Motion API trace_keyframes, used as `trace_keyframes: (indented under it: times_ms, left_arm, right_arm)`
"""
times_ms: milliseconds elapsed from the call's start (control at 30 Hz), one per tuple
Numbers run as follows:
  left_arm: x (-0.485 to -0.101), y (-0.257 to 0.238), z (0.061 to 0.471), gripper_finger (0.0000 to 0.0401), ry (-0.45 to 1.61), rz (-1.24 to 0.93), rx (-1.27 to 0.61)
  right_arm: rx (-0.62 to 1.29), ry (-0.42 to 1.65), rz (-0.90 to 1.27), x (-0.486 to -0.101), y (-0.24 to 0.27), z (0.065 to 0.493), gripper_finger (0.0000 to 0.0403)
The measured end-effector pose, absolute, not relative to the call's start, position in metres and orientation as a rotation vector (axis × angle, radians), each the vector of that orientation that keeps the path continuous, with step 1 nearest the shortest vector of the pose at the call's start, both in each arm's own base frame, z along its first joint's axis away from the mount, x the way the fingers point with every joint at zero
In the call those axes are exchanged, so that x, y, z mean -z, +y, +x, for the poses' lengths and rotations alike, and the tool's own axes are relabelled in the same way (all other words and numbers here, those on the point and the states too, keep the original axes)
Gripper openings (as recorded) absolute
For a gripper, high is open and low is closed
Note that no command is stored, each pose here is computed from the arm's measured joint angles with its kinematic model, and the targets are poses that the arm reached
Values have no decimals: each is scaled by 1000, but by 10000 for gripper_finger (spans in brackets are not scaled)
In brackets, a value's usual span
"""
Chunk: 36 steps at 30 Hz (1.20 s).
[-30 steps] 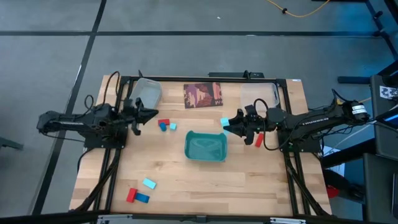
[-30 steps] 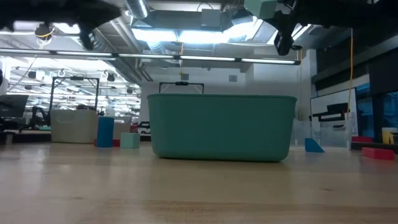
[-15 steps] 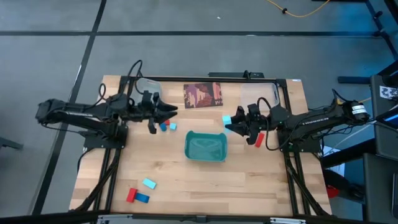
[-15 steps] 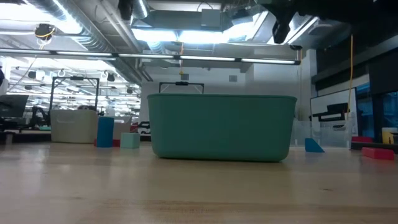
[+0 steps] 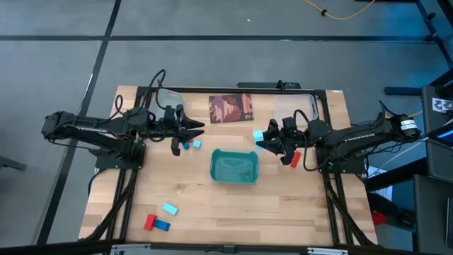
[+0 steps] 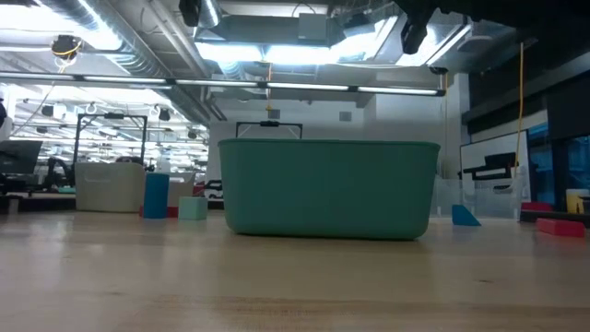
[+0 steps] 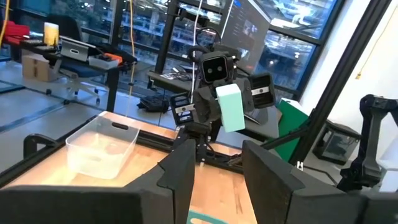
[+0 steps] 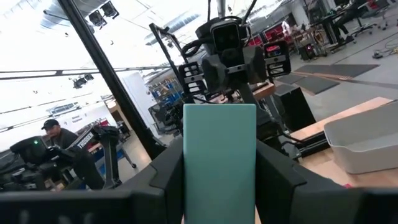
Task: Sort & place blocks by color
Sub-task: Put the top rectangular blue green block into the transparent bin
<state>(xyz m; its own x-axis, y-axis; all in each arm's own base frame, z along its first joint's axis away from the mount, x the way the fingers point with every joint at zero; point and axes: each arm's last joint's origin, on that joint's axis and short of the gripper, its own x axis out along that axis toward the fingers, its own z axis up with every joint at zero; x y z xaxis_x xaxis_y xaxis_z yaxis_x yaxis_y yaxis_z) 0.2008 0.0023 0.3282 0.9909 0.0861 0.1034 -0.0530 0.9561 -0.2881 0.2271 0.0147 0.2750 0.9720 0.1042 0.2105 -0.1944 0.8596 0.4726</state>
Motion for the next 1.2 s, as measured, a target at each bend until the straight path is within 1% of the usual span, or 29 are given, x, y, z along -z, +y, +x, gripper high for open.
trace_keyframes:
  times_ms: [133,233,367,467,533,667,800,1033,1200]
  left_arm:
    - [-328,2,201,125,-116,-289,-71]
    - [-328,2,201,125,-116,-290,-71]
    - [-328,3,201,125,-118,-290,-86]
    - [-328,3,201,125,-117,-290,-97]
    - [-328,3,201,125,-115,-290,-97]
    - [-328,3,201,125,-115,-290,-98]
    - [-328,3,201,125,-114,-290,-98]
    - [-328,3,201,125,-115,-291,-98]
    - [-328,3,201,125,-117,-292,-106]
  right_arm:
    - [-138,-159,566,-278,14,229,139]
    - [-40,-44,594,-292,8,238,139]
    - [232,186,552,-315,-11,245,139]
    - [460,282,489,-331,-31,242,139]
    - [577,349,456,-334,-45,236,139]
    - [746,492,497,-320,-70,221,139]
    - [928,644,562,-290,-85,203,139]
    - [1171,691,674,-258,-113,179,139]
    - [1295,736,771,-234,-136,163,139]
